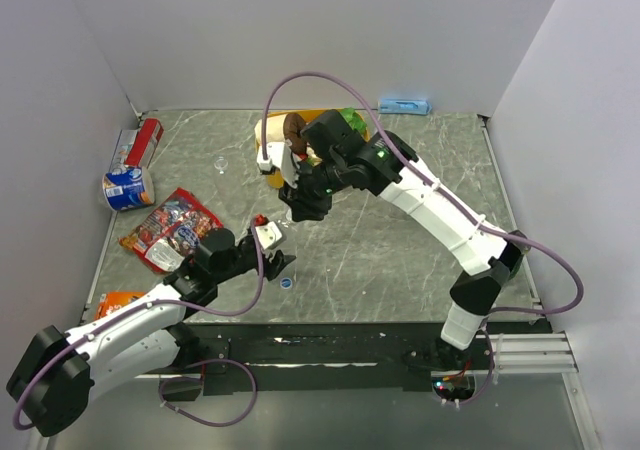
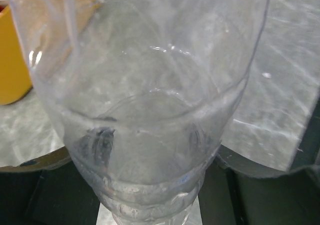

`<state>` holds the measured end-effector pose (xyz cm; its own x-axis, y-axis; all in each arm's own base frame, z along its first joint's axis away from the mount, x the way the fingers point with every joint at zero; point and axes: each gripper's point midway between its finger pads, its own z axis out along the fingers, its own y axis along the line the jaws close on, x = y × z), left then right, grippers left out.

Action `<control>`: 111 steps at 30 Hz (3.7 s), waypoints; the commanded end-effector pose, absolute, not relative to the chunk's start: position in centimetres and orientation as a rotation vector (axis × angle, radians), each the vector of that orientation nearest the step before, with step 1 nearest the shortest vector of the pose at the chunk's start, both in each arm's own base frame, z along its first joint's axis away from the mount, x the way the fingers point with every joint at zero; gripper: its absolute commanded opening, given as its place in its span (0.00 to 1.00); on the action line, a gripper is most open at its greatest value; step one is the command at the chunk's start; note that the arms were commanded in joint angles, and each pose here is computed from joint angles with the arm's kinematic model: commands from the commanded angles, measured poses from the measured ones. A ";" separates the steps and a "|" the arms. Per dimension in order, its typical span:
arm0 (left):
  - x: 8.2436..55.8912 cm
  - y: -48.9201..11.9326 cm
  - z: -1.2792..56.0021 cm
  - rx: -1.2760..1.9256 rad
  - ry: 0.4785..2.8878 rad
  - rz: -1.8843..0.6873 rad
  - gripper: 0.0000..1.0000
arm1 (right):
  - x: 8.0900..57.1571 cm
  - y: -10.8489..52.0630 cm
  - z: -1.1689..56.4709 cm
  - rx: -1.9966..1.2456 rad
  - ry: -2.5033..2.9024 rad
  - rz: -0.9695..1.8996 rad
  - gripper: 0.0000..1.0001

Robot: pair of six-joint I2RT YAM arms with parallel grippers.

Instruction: Screw on the bottle caps

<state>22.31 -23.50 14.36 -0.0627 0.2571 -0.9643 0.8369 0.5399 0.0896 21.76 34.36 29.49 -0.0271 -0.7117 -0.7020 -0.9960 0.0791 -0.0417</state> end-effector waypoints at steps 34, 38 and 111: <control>25.4 -21.5 16.3 0.732 1.620 -0.400 0.01 | 24.2 33.4 29.2 -1.505 1.987 0.511 0.65; 25.3 -21.5 16.0 0.735 1.630 -0.404 0.01 | 24.2 33.0 29.4 -1.496 1.988 0.491 0.76; 28.9 -25.6 25.2 0.739 1.464 -0.430 0.01 | 22.9 34.0 24.4 -1.282 2.334 0.945 0.01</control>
